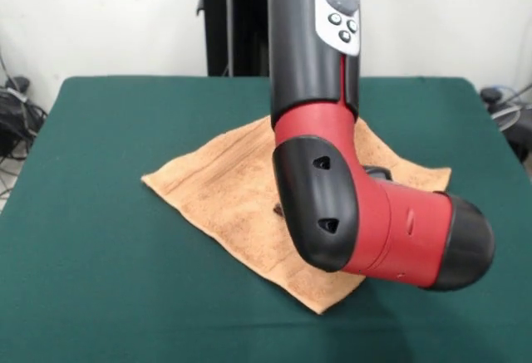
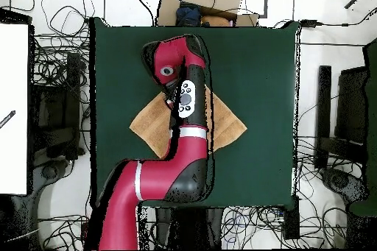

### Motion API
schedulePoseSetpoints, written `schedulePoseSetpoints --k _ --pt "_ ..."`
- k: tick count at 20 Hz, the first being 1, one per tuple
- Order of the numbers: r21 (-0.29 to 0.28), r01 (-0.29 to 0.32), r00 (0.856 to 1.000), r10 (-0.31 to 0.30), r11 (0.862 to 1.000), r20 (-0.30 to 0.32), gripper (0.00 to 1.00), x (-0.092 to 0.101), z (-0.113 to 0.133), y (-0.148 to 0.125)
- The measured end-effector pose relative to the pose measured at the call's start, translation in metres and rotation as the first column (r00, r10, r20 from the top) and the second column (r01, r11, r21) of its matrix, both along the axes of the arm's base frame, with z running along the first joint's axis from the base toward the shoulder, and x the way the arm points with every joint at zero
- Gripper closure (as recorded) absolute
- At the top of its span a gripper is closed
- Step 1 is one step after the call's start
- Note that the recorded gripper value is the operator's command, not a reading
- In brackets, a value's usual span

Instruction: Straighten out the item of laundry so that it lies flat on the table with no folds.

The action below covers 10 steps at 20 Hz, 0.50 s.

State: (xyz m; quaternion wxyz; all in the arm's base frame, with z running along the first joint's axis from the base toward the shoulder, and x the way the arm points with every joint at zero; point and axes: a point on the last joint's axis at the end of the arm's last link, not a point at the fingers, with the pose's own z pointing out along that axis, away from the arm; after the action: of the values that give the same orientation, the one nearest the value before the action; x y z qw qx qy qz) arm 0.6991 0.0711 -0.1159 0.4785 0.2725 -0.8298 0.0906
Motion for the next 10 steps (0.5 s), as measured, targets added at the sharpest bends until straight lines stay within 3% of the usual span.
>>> schedulePoseSetpoints --k 4,10 --pt "0.003 -0.021 0.997 0.021 1.0 0.072 0.0 0.015 0.007 0.004" --pt "-0.015 -0.045 0.993 0.046 0.999 0.111 0.0 0.022 0.009 0.006"
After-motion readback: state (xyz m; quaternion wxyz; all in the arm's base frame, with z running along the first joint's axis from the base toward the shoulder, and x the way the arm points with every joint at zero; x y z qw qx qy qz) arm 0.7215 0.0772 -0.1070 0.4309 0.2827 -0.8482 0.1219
